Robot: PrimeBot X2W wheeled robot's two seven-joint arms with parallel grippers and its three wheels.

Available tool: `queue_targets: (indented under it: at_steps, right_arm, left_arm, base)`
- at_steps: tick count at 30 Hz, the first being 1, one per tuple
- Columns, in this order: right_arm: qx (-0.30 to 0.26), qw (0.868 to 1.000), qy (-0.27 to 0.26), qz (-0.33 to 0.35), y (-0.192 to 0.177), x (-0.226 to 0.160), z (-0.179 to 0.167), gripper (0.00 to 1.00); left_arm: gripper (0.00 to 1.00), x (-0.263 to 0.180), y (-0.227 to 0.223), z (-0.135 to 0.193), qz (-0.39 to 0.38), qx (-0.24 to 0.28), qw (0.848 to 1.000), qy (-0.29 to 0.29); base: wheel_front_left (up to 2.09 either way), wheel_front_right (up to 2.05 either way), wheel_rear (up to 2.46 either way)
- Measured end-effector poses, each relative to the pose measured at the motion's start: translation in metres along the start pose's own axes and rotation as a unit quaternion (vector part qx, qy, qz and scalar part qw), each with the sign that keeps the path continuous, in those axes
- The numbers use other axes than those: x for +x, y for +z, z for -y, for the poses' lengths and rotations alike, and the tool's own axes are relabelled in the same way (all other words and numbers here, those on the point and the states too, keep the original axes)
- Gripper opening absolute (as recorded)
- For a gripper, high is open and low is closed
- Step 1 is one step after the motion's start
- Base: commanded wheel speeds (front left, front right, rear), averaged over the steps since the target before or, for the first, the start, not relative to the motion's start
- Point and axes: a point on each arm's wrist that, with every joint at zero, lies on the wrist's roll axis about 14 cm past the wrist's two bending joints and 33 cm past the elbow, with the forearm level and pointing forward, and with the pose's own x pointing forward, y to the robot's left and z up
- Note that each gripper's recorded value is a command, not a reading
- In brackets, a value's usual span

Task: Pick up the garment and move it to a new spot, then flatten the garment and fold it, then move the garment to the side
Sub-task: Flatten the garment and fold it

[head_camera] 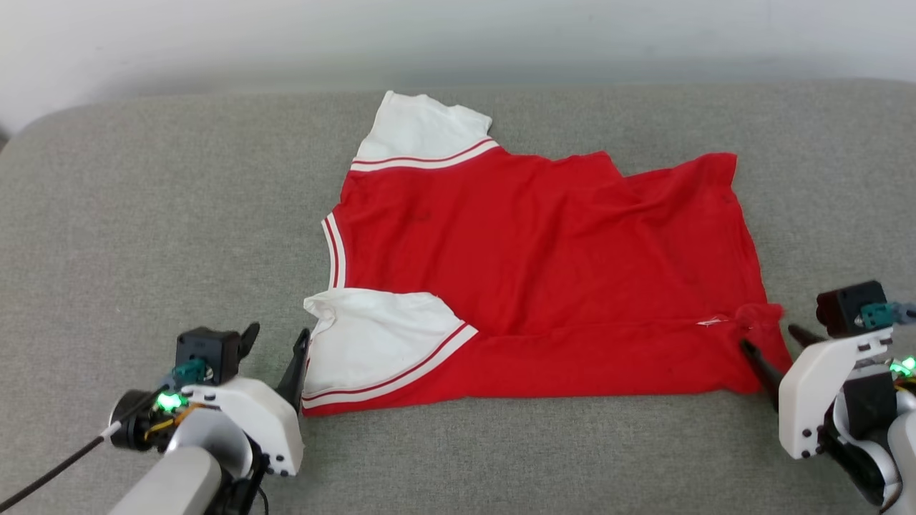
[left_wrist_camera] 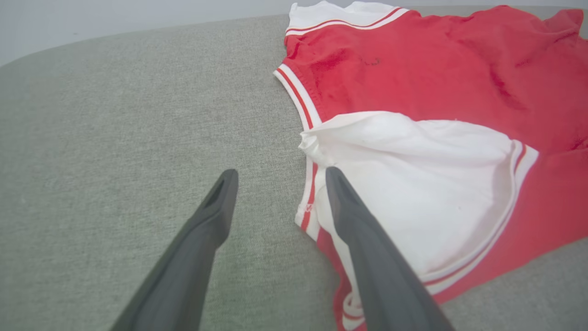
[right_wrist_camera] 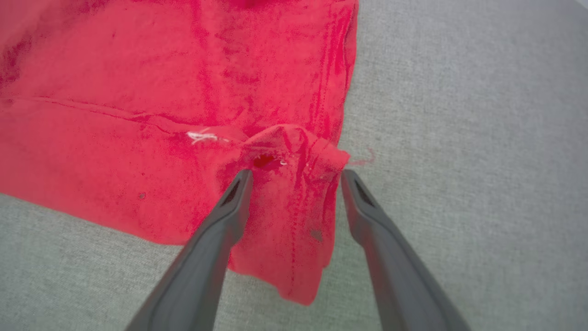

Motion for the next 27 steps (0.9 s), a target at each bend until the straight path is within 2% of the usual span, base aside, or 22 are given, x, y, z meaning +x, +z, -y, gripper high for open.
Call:
queue_targets:
  at_steps: [5, 8, 14, 27]
  right_arm:
    - [0.023, 1.000, -0.012, -0.010, -0.009, -0.018, -0.002, 1.00]
    - [0.043, 0.999, -0.017, -0.007, -0.012, -0.026, -0.004, 1.00]
    - [0.067, 0.997, -0.020, 0.015, -0.005, -0.037, -0.013, 1.00]
    - [0.068, 0.997, -0.029, 0.024, 0.003, -0.039, -0.015, 1.00]
  left_arm:
    - [1.00, -0.022, -0.012, 0.007, -0.022, -0.040, 0.999, 0.015]
    - [1.00, -0.032, -0.019, 0.020, -0.039, -0.052, 0.998, 0.003]
    - [1.00, -0.040, -0.026, 0.033, -0.067, -0.045, 0.997, -0.011]
    - [1.00, -0.022, -0.059, 0.019, -0.136, -0.020, 0.990, 0.018]
  base:
    - [0.00, 0.00, 0.00]
    - [0.00, 0.00, 0.00]
    - [0.00, 0.00, 0.00]
    - [0.00, 0.00, 0.00]
